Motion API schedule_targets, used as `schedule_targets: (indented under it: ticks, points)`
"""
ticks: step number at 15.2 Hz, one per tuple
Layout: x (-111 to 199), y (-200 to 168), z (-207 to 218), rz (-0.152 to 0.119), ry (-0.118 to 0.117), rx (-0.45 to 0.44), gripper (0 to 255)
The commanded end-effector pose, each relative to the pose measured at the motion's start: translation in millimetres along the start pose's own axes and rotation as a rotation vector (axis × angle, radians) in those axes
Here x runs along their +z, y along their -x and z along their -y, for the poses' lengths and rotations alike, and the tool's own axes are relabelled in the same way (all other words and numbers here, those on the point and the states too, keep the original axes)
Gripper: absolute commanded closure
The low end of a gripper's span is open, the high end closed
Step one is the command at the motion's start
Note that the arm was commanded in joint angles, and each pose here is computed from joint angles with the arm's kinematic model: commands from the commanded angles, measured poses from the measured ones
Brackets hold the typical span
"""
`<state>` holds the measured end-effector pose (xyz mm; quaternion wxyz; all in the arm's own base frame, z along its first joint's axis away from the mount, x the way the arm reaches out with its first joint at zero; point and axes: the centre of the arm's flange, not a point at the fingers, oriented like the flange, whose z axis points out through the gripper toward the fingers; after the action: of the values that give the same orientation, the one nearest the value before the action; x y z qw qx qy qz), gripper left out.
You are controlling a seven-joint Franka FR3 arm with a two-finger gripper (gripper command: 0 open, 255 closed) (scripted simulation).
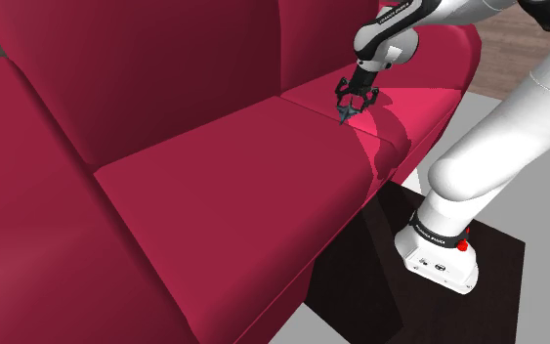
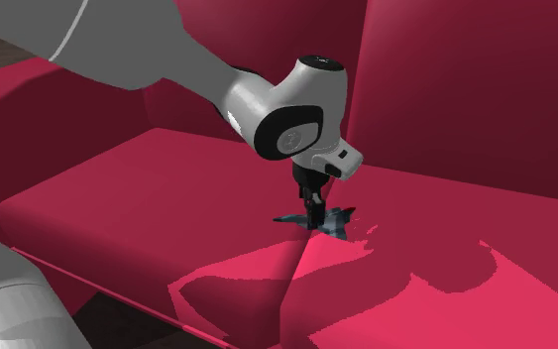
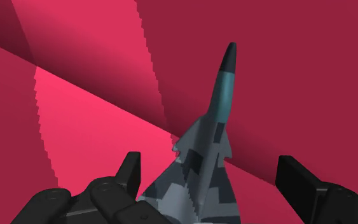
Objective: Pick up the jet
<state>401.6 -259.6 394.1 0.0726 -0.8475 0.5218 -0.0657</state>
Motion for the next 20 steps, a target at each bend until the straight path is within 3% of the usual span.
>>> schedule_targets:
  ticks: [1, 5, 6, 15, 20]
  points:
    - [11, 0, -3, -0.001, -0.001, 0.003, 0]
    - [24, 1, -5, -0.001, -0.001, 0.003, 0]
    - [25, 2, -5, -0.001, -0.001, 0.003, 255]
    - [24, 1, -5, -0.001, -0.001, 0.003, 255]
    - [-1, 0, 0, -0.001, -0.001, 0.003, 255]
